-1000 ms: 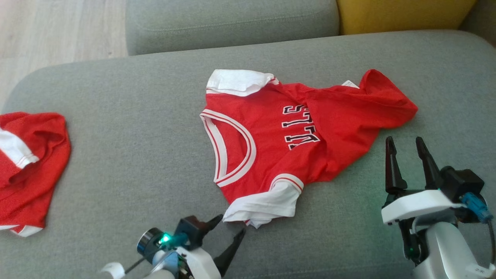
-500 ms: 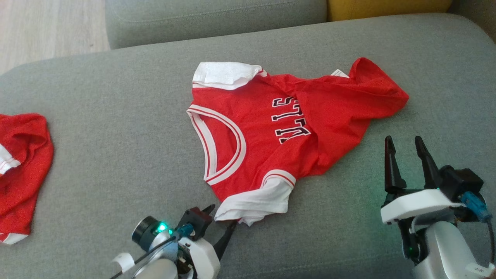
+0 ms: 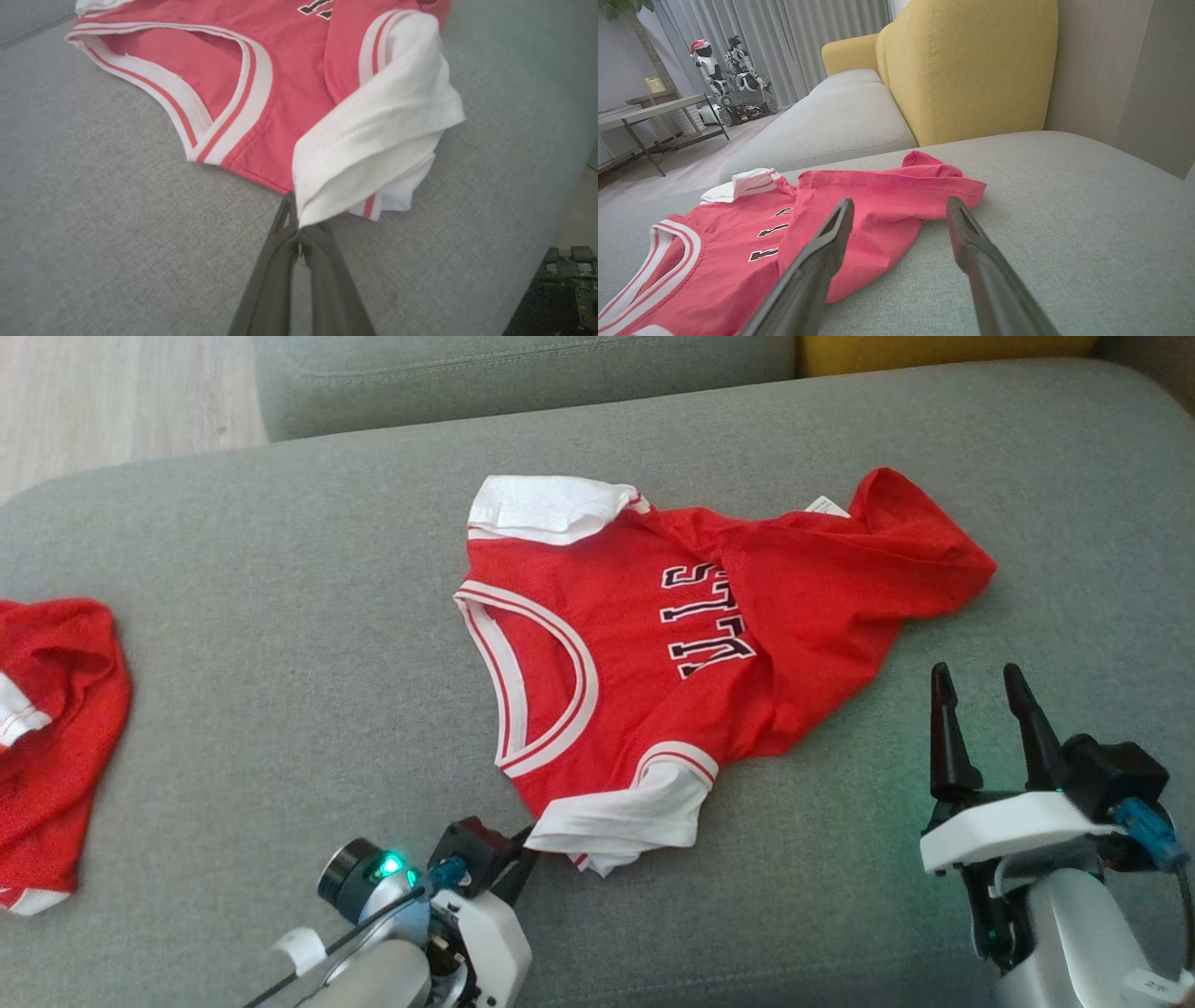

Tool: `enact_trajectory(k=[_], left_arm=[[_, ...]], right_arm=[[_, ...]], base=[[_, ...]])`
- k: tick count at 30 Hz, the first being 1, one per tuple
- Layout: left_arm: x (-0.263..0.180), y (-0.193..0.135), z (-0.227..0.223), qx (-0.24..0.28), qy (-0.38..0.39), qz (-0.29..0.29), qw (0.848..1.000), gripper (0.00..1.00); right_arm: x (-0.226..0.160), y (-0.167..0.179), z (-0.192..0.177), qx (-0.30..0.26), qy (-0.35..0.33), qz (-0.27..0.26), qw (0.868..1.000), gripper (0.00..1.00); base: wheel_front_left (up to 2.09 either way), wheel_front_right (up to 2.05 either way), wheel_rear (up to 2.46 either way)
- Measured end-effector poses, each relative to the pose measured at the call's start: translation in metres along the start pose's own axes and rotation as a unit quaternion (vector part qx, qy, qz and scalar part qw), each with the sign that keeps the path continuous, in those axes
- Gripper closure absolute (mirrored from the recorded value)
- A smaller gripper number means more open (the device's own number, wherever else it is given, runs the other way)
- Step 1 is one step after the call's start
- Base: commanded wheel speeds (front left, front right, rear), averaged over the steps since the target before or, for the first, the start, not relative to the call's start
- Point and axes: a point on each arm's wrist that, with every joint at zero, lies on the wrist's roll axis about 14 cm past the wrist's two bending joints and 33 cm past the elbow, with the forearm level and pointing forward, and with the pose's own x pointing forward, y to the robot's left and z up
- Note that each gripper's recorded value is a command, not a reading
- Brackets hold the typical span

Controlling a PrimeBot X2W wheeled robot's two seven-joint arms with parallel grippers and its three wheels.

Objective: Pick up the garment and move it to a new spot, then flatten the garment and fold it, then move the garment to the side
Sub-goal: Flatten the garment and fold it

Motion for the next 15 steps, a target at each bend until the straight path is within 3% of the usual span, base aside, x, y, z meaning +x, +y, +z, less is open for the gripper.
enact_trajectory(k=[6,15], left_arm=[[-0.005,0.009,0.005,0.003,-0.012,0.024,1.000,1.00],[-0.019,0.037,0.045,0.000,-0.088,0.091,0.992,1.00]], right_arm=[[0.002,0.005,0.003,0.001,-0.004,0.006,1.000,0.00],[0.008,0.023,0.007,-0.010,-0.005,0.033,0.999,0.00]], base=[[0.00,0.00,0.00],[0.00,0.00,0.00]])
